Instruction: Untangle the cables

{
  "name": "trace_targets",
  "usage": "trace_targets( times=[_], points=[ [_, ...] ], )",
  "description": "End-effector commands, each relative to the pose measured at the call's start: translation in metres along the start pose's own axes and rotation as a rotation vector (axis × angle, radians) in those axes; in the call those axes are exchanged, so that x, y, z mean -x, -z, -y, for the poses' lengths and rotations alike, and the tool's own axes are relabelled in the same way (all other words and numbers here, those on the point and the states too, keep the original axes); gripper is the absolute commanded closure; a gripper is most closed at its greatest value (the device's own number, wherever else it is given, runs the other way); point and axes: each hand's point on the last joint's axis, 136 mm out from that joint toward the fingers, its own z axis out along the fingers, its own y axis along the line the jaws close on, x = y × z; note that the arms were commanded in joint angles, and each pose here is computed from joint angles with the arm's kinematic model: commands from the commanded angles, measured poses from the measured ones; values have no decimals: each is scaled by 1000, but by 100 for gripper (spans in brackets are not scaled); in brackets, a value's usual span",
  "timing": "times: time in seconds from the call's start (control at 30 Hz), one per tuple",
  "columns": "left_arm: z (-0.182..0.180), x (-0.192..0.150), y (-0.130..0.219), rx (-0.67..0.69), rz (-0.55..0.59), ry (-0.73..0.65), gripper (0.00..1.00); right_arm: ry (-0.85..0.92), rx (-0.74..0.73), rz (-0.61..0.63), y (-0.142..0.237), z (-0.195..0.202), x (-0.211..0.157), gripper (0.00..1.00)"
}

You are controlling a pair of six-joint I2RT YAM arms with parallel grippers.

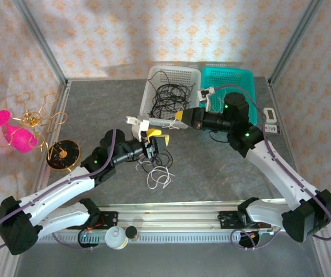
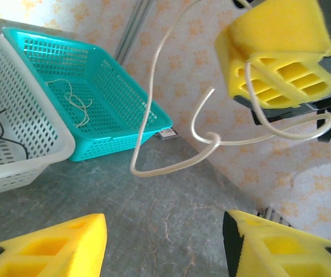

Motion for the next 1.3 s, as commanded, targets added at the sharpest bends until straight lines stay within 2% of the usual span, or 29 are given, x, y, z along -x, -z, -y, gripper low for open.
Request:
trace_targets(
  times=[0.0,0.23,0.33,0.43,0.53,0.8,0.93,1.13,1.27],
  points=[
    [24,30,2,-74,86,-57,44,39,34,15,5,-12,4,100],
    [19,42,-5,-30,106,-68,51,37,41,10,4,-12,3,100],
    [17,41,-9,-26,102,-65,59,38,43,10,5,-13,2,100],
    [17,43,-11,-24,107,-65,76,37,43,11,5,-13,2,100],
    [14,45,-9,-4,118,-65,99,39,43,11,6,-13,1,100],
    [-5,64,12,146,204,-85,100,27,23,-1,6,0,-9,98],
    [-14,79,22,243,216,-146,100,54,28,8,11,0,-15,85],
    [-8,114,30,317,231,-269,100,109,13,-27,16,13,-37,63],
    [3,138,33,327,244,-330,100,131,-11,-51,17,22,-46,58]
  ],
)
